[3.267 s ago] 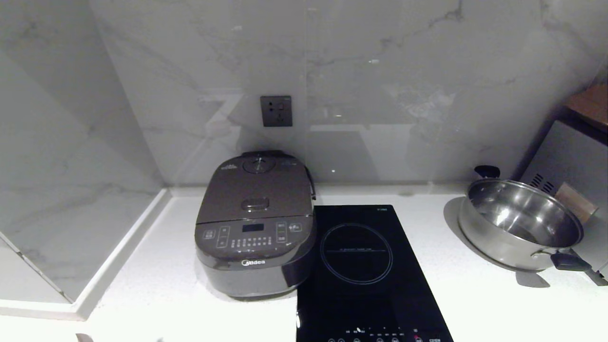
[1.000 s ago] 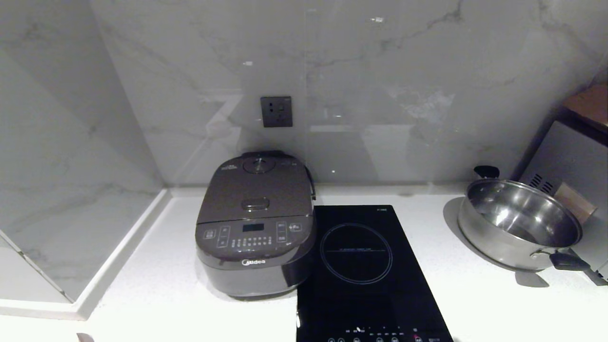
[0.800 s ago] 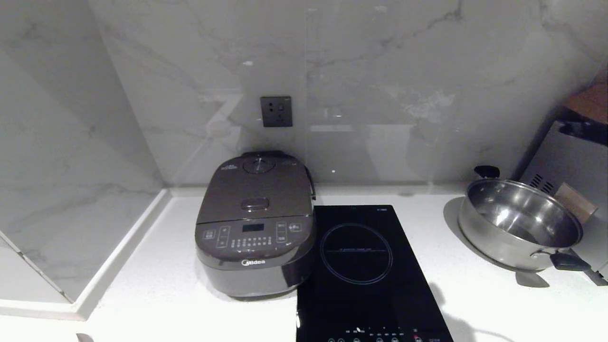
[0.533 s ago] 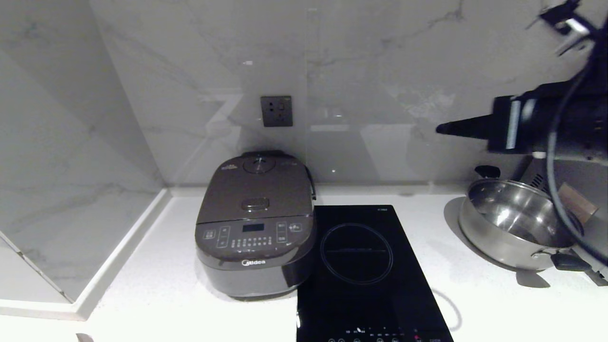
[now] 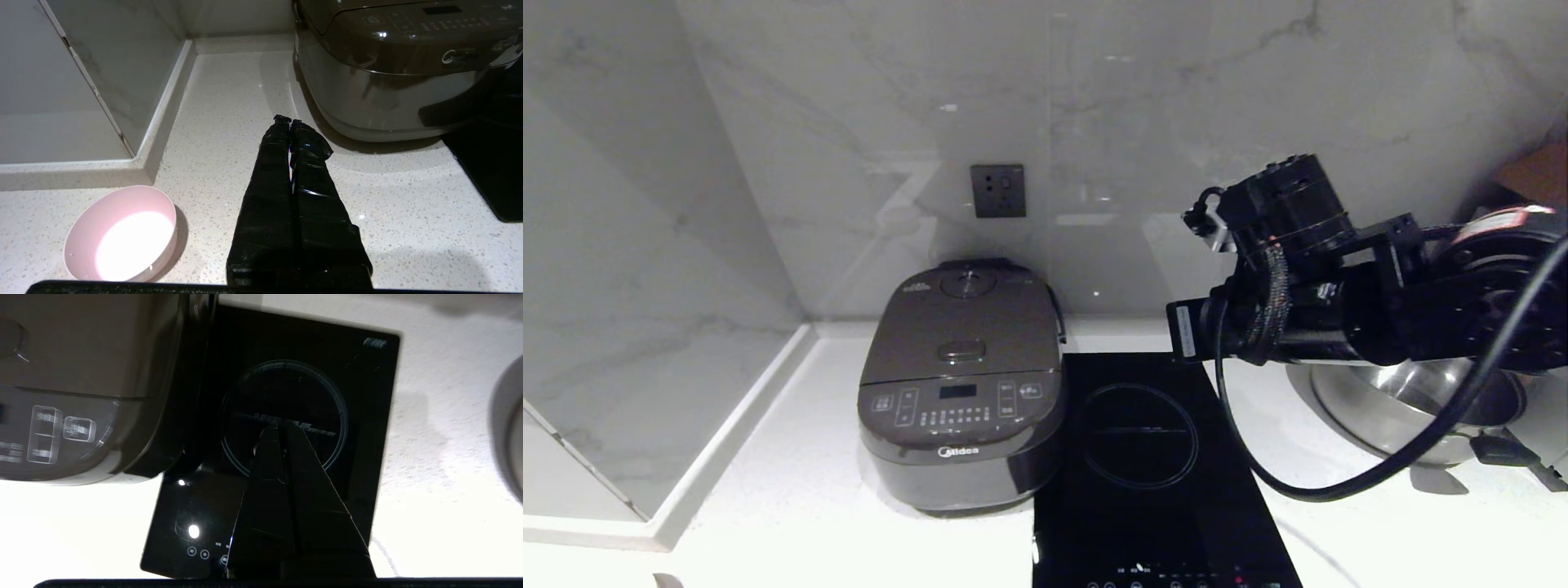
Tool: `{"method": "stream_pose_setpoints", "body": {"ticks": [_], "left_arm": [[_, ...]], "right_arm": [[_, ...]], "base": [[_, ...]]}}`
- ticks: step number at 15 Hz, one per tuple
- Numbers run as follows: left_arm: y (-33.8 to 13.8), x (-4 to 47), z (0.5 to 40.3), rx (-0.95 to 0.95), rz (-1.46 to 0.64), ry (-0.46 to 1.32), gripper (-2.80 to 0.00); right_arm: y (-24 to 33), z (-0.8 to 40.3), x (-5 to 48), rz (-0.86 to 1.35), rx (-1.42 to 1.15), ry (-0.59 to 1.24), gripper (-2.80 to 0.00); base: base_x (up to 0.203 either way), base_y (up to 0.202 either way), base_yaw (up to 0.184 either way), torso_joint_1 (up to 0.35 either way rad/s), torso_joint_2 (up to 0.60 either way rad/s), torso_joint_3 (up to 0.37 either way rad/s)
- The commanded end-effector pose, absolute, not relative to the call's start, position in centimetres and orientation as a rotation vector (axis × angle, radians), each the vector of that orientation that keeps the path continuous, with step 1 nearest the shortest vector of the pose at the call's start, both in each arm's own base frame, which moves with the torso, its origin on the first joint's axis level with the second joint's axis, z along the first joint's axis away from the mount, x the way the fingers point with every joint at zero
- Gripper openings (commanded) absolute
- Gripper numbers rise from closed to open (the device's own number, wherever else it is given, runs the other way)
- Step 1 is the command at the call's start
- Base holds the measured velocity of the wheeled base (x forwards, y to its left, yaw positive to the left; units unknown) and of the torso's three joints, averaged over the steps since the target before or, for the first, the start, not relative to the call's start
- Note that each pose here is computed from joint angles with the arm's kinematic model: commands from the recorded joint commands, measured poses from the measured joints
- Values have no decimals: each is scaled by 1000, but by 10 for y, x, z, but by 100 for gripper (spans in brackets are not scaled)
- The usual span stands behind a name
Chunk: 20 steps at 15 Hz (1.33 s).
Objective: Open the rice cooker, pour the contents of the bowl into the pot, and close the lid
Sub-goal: Press the start button
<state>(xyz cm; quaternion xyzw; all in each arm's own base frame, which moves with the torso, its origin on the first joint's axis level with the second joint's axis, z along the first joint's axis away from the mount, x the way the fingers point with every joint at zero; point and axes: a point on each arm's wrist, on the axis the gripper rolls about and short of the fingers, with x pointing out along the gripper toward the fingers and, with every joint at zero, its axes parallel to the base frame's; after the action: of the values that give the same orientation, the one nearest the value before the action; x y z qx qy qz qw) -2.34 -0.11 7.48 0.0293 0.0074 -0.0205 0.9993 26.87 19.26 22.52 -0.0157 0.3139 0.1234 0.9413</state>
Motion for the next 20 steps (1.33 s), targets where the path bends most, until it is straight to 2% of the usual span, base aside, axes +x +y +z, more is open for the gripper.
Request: {"method": "stream_pose_setpoints", "body": {"ticks": [1, 5, 7, 20], "left_arm": [[-1, -23, 75, 59, -40, 16, -280], [-1, -23, 75, 59, -40, 16, -280], [-1, -23, 75, 59, -40, 16, -280], [-1, -23, 75, 60, -40, 13, -280]], "right_arm": [[215, 207, 275, 283, -65, 677, -280], [263, 220, 261, 406, -75, 612, -280], [279, 213, 259, 419, -97, 612, -280], [310, 173, 274, 494, -88, 641, -280]], "base": [[0, 0, 0, 0, 0, 0], [0, 0, 0, 0, 0, 0], [0, 0, 0, 0, 0, 0], [0, 0, 0, 0, 0, 0]]}}
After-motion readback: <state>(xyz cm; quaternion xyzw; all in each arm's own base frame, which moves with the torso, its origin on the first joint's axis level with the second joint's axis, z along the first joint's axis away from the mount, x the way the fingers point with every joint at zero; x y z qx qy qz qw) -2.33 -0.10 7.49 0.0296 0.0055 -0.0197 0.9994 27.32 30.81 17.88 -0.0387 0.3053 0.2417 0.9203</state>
